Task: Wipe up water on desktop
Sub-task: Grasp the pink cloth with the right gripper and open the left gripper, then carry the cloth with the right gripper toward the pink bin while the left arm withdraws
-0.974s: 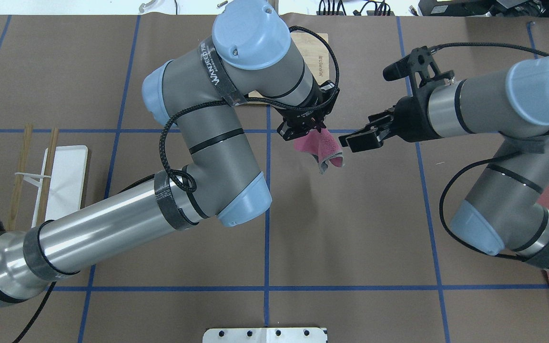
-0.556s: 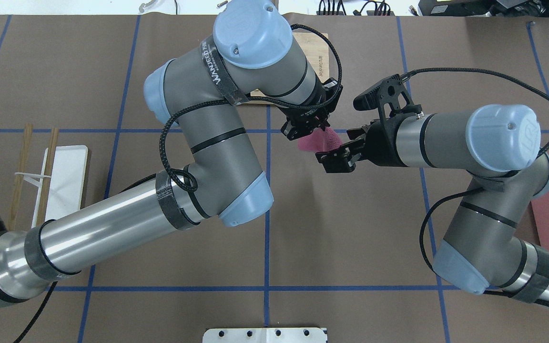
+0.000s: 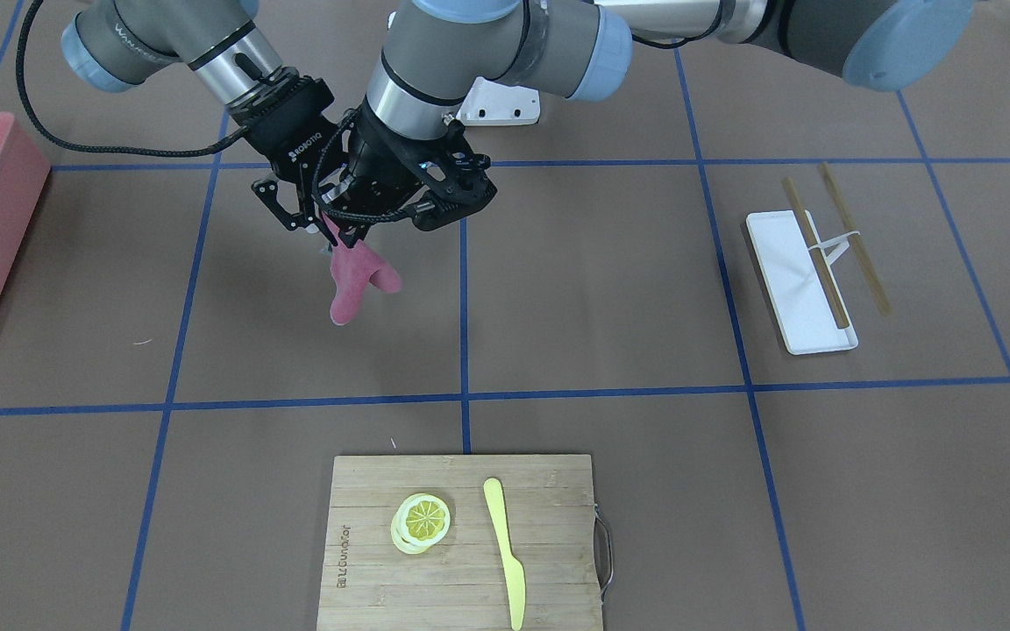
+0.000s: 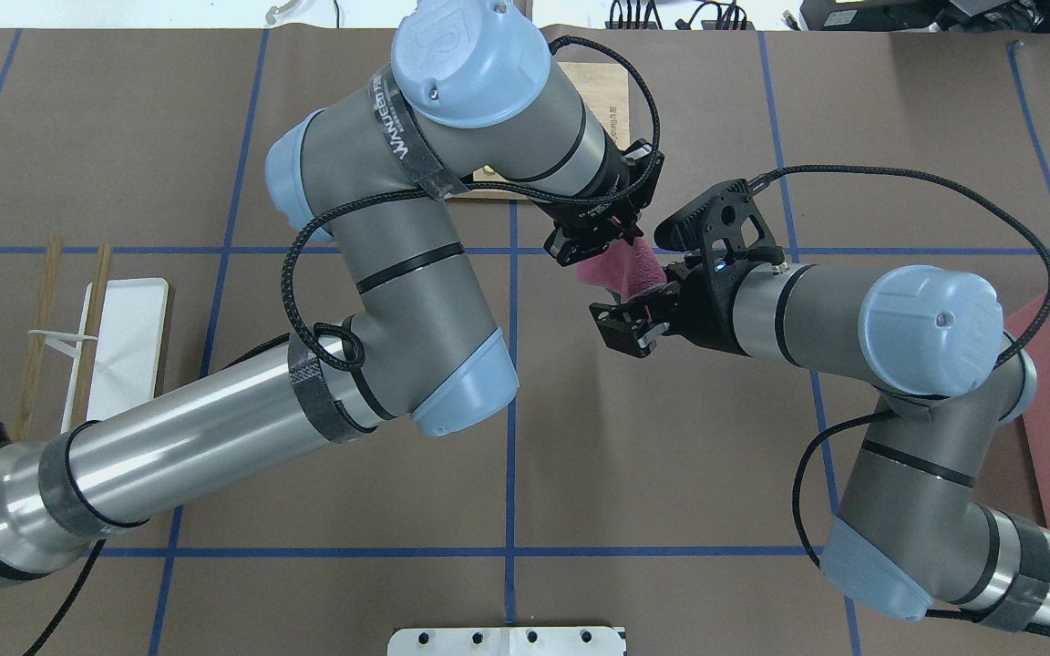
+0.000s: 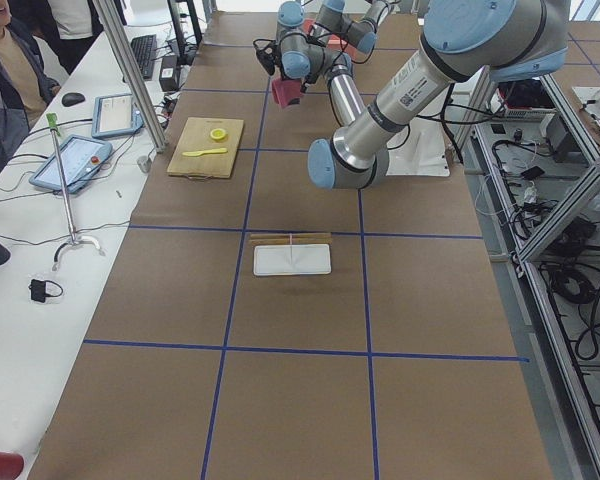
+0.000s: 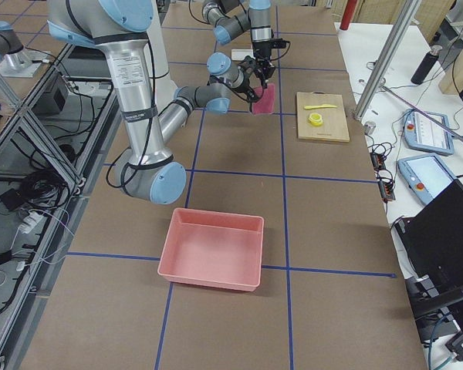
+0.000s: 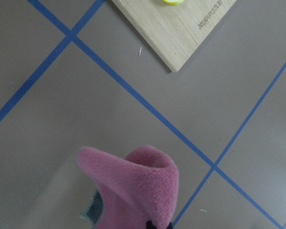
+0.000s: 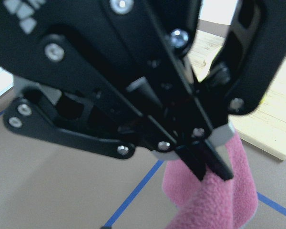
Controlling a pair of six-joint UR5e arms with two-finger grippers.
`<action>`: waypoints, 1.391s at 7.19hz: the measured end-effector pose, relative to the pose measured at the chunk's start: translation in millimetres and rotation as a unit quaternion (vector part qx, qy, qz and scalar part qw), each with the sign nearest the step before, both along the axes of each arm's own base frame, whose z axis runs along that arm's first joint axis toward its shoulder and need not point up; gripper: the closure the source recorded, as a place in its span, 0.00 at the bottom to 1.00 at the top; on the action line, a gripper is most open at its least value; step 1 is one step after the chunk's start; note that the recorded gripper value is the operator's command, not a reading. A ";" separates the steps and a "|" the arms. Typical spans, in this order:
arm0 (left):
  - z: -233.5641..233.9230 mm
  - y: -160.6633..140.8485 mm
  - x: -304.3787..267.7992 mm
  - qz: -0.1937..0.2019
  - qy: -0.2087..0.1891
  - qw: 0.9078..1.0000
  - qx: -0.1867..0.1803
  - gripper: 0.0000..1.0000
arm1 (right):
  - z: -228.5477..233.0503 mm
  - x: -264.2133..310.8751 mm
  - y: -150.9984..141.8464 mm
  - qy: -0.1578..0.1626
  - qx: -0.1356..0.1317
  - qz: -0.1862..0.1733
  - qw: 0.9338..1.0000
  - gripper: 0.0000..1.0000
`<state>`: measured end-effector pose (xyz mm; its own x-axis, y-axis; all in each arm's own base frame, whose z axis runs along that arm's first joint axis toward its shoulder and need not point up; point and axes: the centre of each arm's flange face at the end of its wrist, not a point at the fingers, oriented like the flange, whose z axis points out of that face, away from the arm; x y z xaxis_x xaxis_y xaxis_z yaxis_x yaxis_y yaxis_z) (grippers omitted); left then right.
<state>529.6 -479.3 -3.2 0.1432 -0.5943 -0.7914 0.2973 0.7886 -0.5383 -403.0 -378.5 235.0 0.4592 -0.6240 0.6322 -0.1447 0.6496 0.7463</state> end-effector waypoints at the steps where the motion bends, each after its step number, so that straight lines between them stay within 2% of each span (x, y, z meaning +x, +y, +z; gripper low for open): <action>1: -1.3 0.8 -1.7 0.000 0.002 1.000 0.001 1.00 | 0.0 1.9 0.6 0.000 0.001 0.001 1.000 0.69; 2: -2.5 0.9 -3.7 -0.001 0.004 1.000 0.002 1.00 | 0.3 3.3 0.9 -0.001 0.001 0.002 1.000 1.00; 4: -3.7 0.5 -7.1 -0.002 0.006 1.000 0.004 1.00 | 0.9 5.6 1.9 -0.001 0.000 0.002 1.000 1.00; 5: -4.5 1.4 -9.6 -0.002 0.008 1.000 0.007 0.41 | 1.5 9.9 4.5 -0.002 0.000 0.002 1.000 1.00; 6: -5.4 1.4 -13.3 -0.003 0.010 1.000 0.009 0.05 | 3.5 16.0 8.0 -0.002 0.000 0.002 1.000 1.00; 8: -3.1 -4.2 -31.0 -0.014 0.014 1.000 0.015 0.03 | 27.4 36.4 20.6 0.014 -0.011 -0.001 1.000 1.00; 9: 11.2 -5.2 -54.2 -0.022 0.016 0.999 0.026 0.03 | 55.9 48.7 29.4 0.038 -0.027 -0.007 0.999 1.00; 10: 33.7 -5.3 -83.6 -0.032 0.014 0.999 0.042 0.03 | 82.6 52.5 37.8 0.054 -0.062 -0.017 0.996 1.00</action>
<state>445.9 -484.6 30.6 0.0845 -0.5326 -0.8421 0.3334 0.8116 -0.4798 -350.5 -340.7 317.6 0.5089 -0.5609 0.6530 -0.0442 0.7406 0.6705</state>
